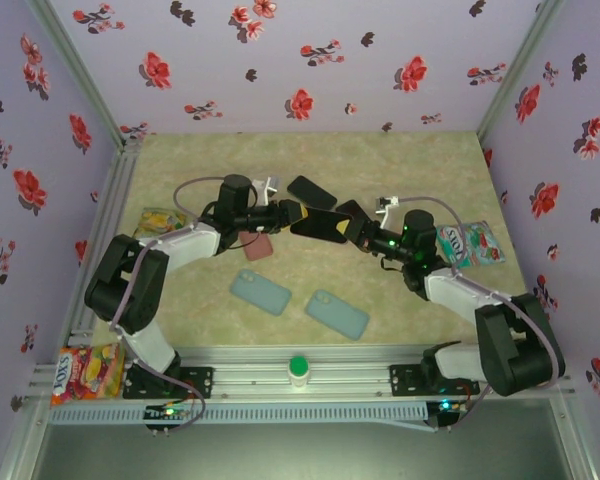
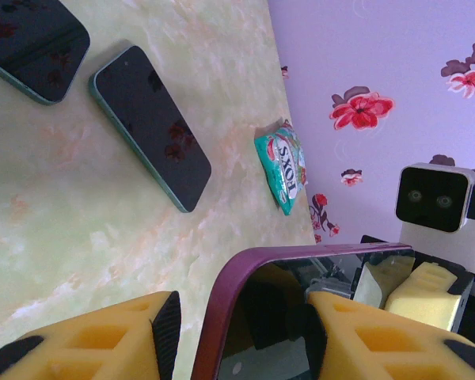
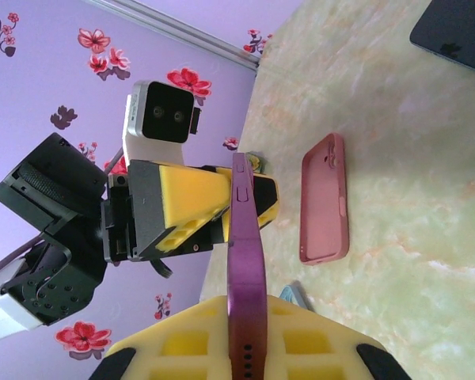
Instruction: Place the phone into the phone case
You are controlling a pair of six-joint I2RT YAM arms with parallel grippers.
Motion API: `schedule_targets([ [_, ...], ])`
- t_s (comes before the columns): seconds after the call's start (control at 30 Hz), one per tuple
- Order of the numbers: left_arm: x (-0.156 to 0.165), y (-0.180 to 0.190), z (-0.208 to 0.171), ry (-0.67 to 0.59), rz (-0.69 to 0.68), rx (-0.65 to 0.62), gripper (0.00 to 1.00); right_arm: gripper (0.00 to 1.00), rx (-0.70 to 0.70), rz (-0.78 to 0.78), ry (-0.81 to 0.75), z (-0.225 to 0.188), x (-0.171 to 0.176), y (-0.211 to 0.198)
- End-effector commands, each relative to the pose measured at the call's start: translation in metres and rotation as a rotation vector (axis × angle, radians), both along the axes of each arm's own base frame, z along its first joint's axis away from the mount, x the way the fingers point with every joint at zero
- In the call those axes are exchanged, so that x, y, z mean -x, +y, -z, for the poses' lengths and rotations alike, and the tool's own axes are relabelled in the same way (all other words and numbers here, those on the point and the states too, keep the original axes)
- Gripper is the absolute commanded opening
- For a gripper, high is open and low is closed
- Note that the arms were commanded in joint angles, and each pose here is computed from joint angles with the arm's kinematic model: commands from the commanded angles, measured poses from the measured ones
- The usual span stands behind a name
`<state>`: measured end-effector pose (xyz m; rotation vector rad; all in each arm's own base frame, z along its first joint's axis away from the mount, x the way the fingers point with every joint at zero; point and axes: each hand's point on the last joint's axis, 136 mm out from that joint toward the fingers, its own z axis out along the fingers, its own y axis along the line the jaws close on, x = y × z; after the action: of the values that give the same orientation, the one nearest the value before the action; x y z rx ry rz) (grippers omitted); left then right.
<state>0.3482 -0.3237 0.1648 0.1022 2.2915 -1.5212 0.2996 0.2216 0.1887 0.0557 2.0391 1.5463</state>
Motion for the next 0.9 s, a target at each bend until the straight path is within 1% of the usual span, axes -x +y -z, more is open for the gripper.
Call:
schedule_targets([
  [0.0, -0.006, 0.014, -0.009, -0.068, -0.043, -0.013, 0.48, 0.00, -0.014, -0.012, -0.107, -0.025, 0.005, 0.001],
  [0.2, -0.020, 0.058, -0.009, -0.058, -0.169, -0.033, 0.48, 0.00, 0.003, 0.003, -0.113, -0.028, 0.007, -0.002],
  [0.33, -0.021, 0.092, -0.008, -0.057, -0.247, -0.074, 0.48, 0.00, 0.008, 0.007, -0.113, -0.027, 0.008, -0.003],
  [0.4, -0.017, 0.105, -0.005, -0.055, -0.269, -0.119, 0.48, 0.00, 0.010, 0.012, -0.113, -0.026, 0.007, -0.003],
  [0.47, -0.012, 0.120, 0.003, -0.043, -0.301, -0.195, 0.47, 0.00, 0.014, 0.019, -0.106, -0.024, 0.005, -0.004],
  [0.57, -0.002, 0.140, 0.019, -0.012, -0.349, -0.293, 0.43, 0.00, 0.018, 0.021, -0.104, -0.023, 0.002, -0.003],
  [0.7, 0.013, 0.154, 0.039, 0.026, -0.364, -0.337, 0.43, 0.00, 0.014, 0.015, -0.102, -0.023, -0.002, -0.001],
  [0.87, 0.023, 0.162, 0.064, 0.080, -0.371, -0.388, 0.43, 0.00, 0.010, 0.006, -0.098, -0.023, -0.007, 0.002],
])
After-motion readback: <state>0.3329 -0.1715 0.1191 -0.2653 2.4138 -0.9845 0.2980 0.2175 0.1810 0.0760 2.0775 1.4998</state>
